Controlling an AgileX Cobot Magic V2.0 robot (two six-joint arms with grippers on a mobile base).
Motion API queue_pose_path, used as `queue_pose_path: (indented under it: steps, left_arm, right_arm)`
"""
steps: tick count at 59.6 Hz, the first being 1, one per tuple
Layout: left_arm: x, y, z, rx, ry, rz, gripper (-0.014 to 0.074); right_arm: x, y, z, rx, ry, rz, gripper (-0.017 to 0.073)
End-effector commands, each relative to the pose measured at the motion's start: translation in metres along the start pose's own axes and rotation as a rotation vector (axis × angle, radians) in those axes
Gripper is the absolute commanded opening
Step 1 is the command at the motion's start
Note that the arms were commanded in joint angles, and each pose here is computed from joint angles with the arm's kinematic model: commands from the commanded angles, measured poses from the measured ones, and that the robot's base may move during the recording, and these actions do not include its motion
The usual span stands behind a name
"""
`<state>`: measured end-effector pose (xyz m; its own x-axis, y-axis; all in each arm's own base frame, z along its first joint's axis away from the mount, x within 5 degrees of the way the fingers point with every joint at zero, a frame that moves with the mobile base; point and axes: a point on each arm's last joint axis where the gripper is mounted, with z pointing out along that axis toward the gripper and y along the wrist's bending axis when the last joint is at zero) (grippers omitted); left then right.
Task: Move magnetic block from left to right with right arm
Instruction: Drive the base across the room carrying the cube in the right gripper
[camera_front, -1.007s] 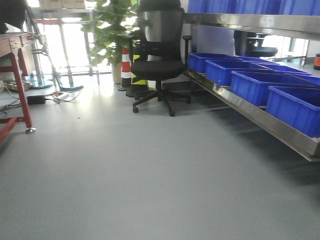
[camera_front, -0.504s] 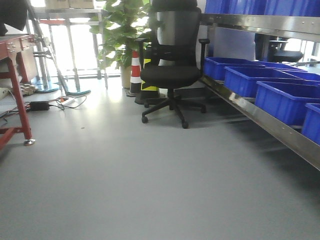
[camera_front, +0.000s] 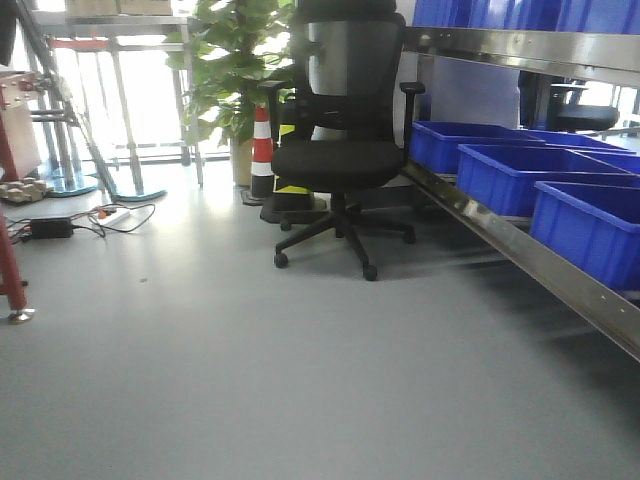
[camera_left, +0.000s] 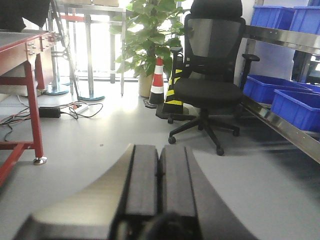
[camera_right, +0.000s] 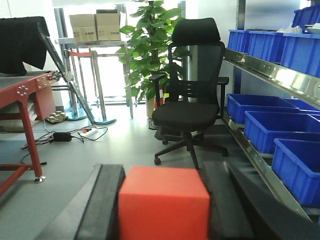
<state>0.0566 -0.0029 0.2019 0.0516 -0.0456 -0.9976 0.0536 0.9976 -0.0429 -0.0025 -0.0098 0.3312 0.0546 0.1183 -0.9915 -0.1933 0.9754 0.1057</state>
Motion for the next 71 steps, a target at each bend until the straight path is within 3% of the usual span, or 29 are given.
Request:
queue_pose_path:
  steps: [1,71]
  left_arm:
    - [-0.0056,-0.0003,-0.0013,0.005,-0.095,-0.004,-0.0116]
    - [-0.0055,-0.0002,-0.0011,0.004,-0.093,-0.004,-0.0116]
  right_arm:
    - [-0.0159,0.0019,-0.0054,-0.015,-0.120,-0.015,0.0150]
    - [-0.0159,0.0019,-0.0054,-0.015,-0.120,-0.015,0.0150]
